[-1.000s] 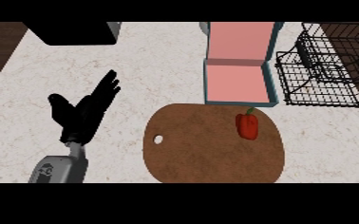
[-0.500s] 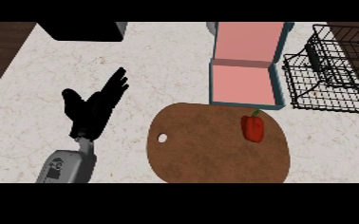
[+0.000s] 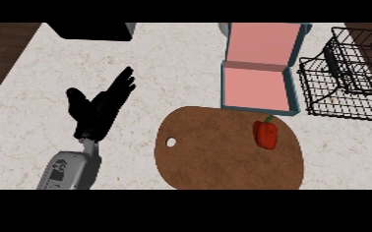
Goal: Pick the sweet potato from the cutting board and place it in the tiered basket
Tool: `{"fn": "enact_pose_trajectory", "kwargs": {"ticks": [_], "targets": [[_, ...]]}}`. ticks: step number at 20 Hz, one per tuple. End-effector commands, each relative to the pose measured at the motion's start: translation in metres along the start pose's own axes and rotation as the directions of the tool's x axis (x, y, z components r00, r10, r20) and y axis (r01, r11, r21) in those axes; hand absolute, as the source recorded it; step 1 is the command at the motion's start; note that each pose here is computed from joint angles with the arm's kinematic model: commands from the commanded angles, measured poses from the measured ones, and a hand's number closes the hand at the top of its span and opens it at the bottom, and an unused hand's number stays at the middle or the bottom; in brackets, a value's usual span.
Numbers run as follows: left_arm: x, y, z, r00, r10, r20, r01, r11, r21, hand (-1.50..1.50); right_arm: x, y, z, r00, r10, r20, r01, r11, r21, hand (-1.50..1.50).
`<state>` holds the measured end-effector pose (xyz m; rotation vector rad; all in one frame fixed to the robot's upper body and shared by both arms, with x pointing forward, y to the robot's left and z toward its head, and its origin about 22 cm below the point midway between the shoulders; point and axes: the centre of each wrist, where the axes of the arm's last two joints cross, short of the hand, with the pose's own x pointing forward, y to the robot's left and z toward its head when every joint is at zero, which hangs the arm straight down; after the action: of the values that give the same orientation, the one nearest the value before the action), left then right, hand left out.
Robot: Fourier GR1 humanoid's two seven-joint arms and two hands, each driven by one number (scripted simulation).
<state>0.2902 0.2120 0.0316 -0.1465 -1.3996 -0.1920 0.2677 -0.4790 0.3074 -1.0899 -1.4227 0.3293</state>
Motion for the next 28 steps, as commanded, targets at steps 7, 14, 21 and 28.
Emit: {"fn": "enact_pose_trajectory", "kwargs": {"ticks": [7,14,21,28], "targets": [[-0.003,-0.002,0.009,1.000,0.004,-0.007,-0.004,1.000,0.005,0.00,-0.003,0.101,-0.051,0.998,-0.065,-0.012,0.065,0.996,0.065,1.50],[-0.006,0.000,0.008,1.000,-0.001,-0.009,0.001,1.000,0.023,0.00,0.016,0.160,-0.064,0.913,-0.407,-0.015,0.405,0.904,0.138,-1.50],[-0.010,0.006,0.004,1.000,0.008,-0.009,-0.008,1.000,0.028,0.00,0.052,0.196,-0.075,0.876,-0.469,0.111,0.442,0.873,0.205,-1.50],[-0.008,0.012,0.001,1.000,0.004,-0.008,-0.003,0.999,0.041,0.00,0.050,0.163,-0.088,0.858,-0.481,0.179,0.494,0.869,-0.033,-1.50]]}}
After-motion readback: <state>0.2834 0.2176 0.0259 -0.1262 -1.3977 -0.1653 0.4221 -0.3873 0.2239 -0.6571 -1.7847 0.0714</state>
